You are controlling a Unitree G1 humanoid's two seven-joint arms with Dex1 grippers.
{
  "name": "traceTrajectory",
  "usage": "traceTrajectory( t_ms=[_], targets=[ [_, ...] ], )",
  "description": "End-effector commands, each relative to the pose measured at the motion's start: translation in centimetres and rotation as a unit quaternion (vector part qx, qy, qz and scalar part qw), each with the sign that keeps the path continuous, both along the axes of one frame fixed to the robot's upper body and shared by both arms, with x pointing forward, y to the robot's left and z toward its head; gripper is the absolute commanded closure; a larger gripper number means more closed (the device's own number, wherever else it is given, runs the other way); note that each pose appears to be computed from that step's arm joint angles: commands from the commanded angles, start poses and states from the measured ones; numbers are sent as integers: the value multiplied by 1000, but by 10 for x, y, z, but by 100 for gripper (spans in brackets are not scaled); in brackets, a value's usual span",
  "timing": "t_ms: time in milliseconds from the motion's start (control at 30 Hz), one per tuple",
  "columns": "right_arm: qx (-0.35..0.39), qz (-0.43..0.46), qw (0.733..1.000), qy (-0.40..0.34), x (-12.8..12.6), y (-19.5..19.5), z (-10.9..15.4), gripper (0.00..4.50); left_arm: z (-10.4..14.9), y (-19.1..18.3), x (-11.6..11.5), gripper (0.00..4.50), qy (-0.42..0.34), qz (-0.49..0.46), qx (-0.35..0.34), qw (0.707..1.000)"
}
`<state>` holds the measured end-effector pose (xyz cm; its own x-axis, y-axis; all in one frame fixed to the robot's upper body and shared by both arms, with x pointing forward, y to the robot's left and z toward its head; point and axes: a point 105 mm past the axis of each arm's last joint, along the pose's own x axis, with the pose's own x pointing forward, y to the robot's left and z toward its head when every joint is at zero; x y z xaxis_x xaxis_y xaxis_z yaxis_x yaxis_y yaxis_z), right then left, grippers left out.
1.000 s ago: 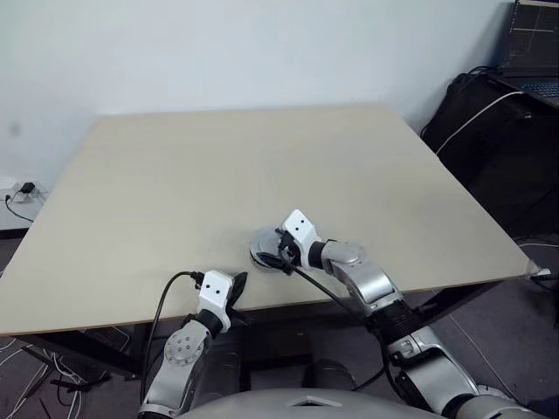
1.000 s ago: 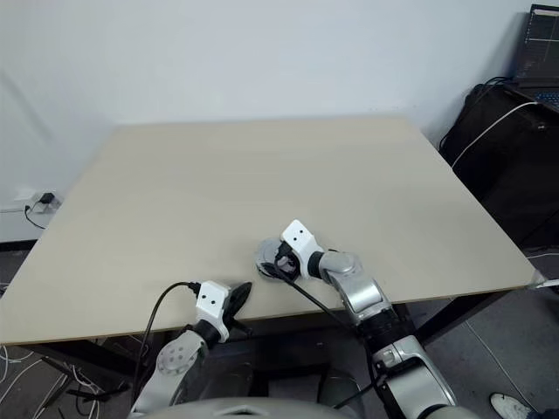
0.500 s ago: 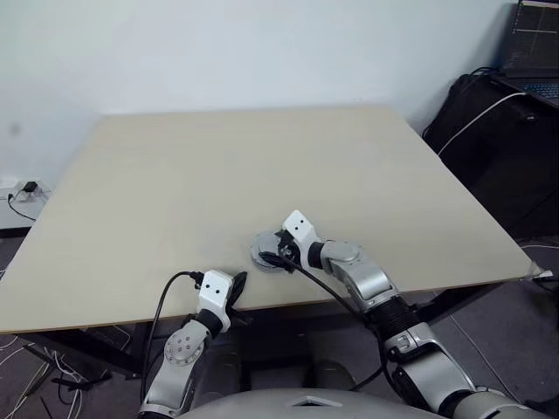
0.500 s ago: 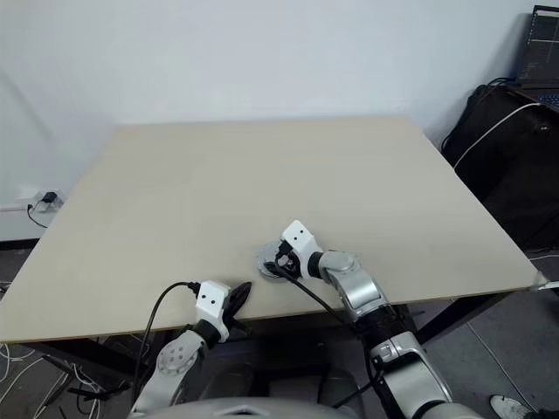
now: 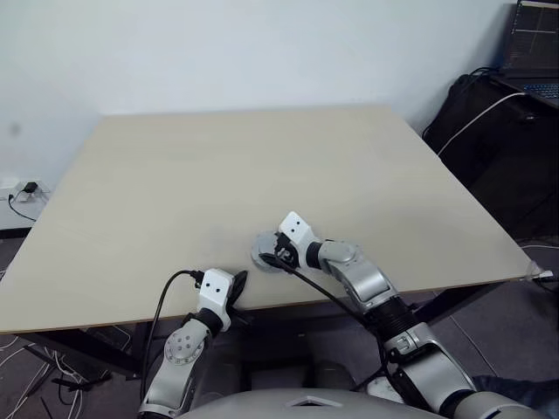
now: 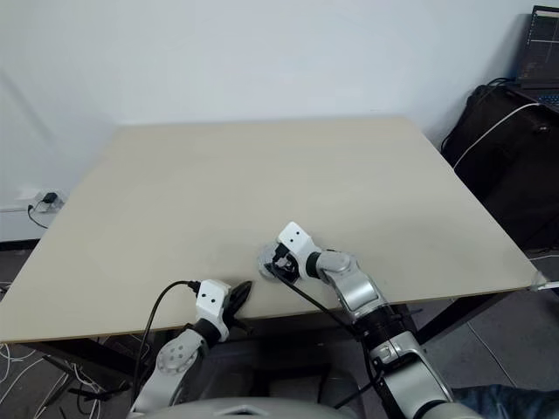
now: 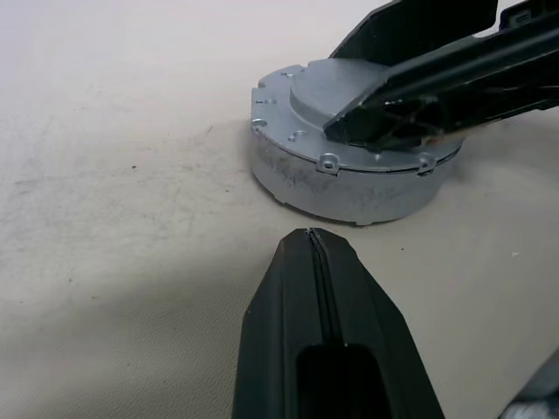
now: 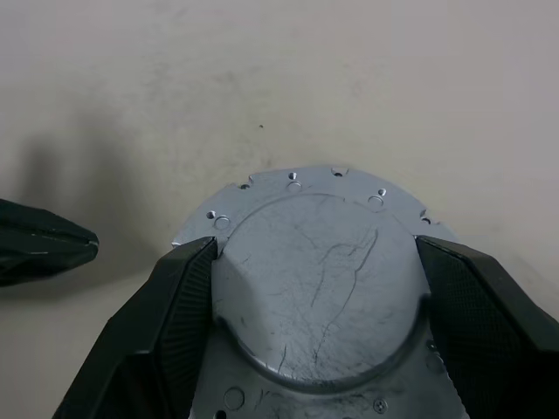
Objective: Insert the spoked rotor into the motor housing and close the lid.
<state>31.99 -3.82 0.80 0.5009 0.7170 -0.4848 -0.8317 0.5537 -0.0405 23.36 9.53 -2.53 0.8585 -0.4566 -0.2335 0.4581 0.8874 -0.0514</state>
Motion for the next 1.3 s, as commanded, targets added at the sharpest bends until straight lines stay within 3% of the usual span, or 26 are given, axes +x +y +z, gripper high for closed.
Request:
traceTrajectory(
  t_ms=[33, 567, 700, 933, 1300],
  targets=[
    [-14, 8, 1000, -5, 0, -2, 1, 125, 13, -3, 5, 450, -25, -3, -6, 1000],
    [-14, 6, 1000, 4, -3, -2, -1, 125, 13, -5, 2, 450, -23, -6, -6, 1000],
    [-14, 1, 1000, 5, -3, -2, -2, 2, 10, -3, 2, 450, -20, -4, -6, 1000],
    [-10, -1, 1000, 4, -3, -3, -1, 2, 1, -1, 3, 450, -14, -3, -6, 1000],
    [61, -48, 997, -17, -2, -17, 29, 2, -14, 4, 4, 450, -5, -2, -6, 1000]
  ],
)
